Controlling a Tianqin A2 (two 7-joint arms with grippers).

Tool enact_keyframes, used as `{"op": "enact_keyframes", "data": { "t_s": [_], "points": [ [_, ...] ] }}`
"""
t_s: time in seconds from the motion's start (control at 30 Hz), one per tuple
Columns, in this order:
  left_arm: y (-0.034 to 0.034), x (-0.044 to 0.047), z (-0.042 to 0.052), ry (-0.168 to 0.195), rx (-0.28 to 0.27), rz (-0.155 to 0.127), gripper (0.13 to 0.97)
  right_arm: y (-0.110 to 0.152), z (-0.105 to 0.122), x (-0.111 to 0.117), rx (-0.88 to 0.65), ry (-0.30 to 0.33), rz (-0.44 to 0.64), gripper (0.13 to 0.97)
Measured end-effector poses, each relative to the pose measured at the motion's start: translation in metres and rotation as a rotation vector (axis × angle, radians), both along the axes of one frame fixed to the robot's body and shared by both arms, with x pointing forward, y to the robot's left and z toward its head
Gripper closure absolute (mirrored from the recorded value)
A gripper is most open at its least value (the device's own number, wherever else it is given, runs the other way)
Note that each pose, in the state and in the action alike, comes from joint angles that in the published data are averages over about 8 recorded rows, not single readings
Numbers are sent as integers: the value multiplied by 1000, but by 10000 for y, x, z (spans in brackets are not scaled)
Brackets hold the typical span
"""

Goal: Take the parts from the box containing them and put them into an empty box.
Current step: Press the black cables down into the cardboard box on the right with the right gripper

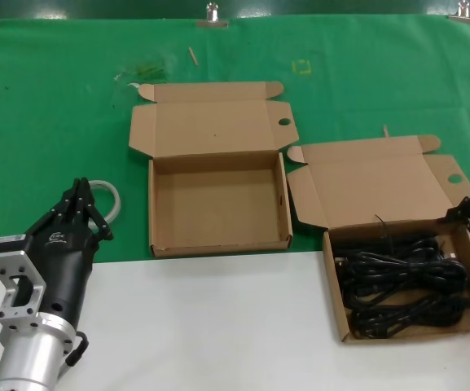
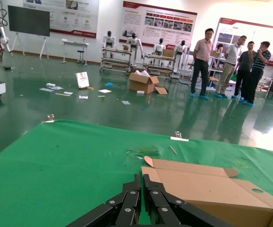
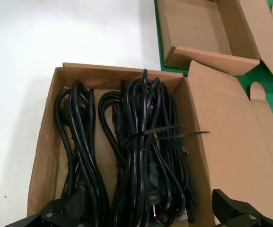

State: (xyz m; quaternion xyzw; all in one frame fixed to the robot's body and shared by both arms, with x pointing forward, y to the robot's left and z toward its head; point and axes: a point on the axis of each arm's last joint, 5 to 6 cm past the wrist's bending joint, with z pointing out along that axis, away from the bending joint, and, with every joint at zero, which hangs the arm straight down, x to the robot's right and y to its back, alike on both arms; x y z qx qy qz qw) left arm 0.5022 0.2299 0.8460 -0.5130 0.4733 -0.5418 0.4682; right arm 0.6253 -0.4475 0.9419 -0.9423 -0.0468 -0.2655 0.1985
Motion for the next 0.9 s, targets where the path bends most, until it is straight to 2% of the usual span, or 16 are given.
{"op": "enact_keyframes", "data": {
  "t_s": [0.3, 0.6, 0.87, 0.9],
  "points": [
    [0, 0, 0, 0, 0, 0, 941, 55, -10, 5, 12, 3, 8, 191],
    [0, 0, 0, 0, 0, 0, 941, 84, 48, 26, 20, -4, 8, 315],
    [0, 0, 0, 0, 0, 0, 941, 105, 96, 37, 21, -12, 9, 505],
    [0, 0, 0, 0, 0, 0, 941, 107, 96, 35, 20, -11, 10, 505]
  ]
}}
